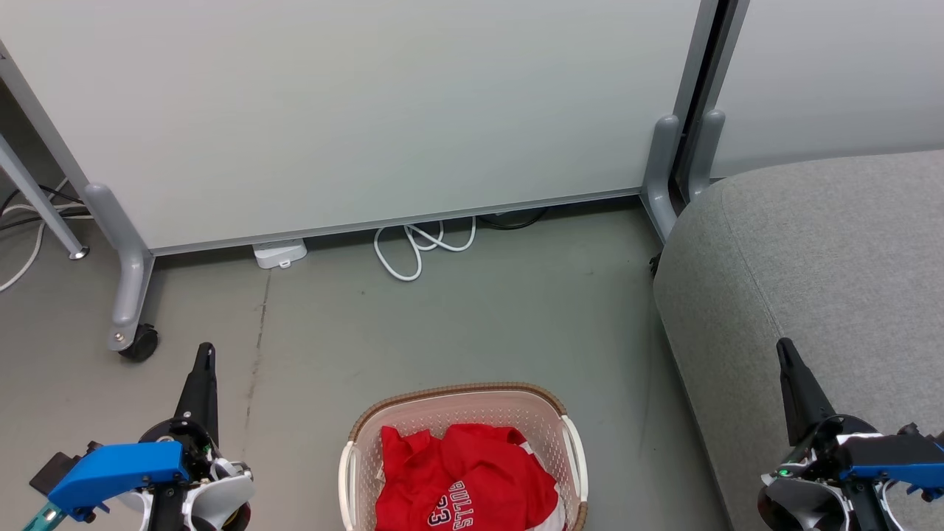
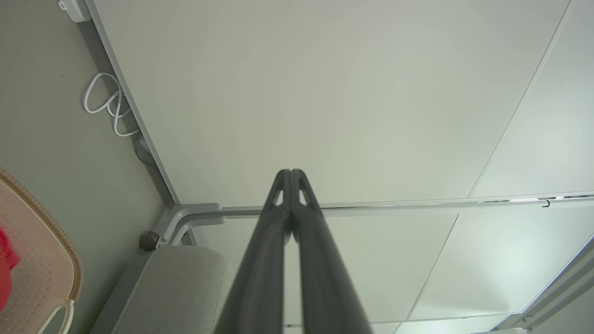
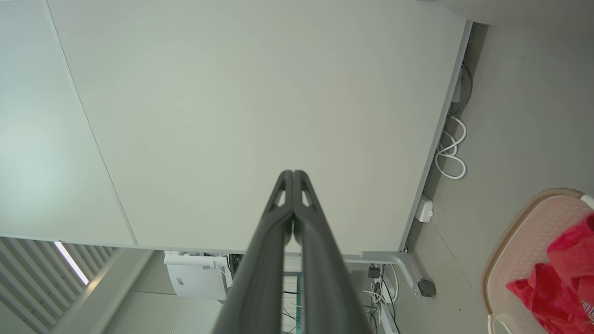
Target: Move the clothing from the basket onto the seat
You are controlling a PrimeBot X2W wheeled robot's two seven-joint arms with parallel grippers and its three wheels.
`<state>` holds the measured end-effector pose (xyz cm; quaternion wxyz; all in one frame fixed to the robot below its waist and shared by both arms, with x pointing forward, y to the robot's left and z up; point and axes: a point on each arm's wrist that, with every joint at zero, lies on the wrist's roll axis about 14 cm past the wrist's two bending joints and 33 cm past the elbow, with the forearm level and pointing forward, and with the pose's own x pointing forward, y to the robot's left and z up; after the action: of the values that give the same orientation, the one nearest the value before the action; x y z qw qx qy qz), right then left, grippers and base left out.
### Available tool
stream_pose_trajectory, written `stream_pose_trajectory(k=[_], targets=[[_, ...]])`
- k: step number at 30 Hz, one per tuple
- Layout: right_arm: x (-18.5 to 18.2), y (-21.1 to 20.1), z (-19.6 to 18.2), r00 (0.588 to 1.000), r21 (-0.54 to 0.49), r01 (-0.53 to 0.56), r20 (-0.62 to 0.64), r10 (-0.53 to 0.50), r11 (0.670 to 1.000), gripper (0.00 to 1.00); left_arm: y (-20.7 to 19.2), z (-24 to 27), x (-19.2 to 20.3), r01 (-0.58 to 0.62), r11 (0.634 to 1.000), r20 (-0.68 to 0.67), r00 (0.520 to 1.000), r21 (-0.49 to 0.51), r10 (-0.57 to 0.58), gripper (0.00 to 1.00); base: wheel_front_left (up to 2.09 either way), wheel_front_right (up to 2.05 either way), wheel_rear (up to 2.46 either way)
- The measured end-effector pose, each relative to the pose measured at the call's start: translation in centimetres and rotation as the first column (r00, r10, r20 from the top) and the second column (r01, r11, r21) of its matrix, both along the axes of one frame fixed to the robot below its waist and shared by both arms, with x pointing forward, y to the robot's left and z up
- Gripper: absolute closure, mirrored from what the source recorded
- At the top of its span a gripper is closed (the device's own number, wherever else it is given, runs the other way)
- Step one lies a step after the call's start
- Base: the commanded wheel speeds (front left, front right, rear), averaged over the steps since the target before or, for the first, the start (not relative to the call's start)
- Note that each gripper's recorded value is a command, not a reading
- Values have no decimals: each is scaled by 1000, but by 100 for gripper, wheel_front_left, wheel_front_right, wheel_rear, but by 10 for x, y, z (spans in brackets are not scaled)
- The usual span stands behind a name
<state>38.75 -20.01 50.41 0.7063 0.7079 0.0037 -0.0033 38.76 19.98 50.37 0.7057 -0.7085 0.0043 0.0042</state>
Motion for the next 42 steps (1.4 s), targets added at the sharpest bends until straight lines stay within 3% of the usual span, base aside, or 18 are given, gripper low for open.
stream_pose_trajectory(k=[30,31,36,42], targets=[[0,0,0,1000,0,0,0,0,1000,100,0,0,0,0,1000,0,1000,0,0,100,0,0,0],[0,0,-1,1000,0,0,-4,0,1000,0,0,-1,0,0,1000,-4,1000,0,0,0,0,0,0],[-13,1,-28,996,9,3,-84,-3,1000,0,-1,-32,-16,-8,1000,-95,995,-13,7,0,0,0,0],[-13,1,-30,996,-21,16,-93,-18,1000,0,-1,-34,-17,-21,1000,-102,994,19,23,0,0,0,0]])
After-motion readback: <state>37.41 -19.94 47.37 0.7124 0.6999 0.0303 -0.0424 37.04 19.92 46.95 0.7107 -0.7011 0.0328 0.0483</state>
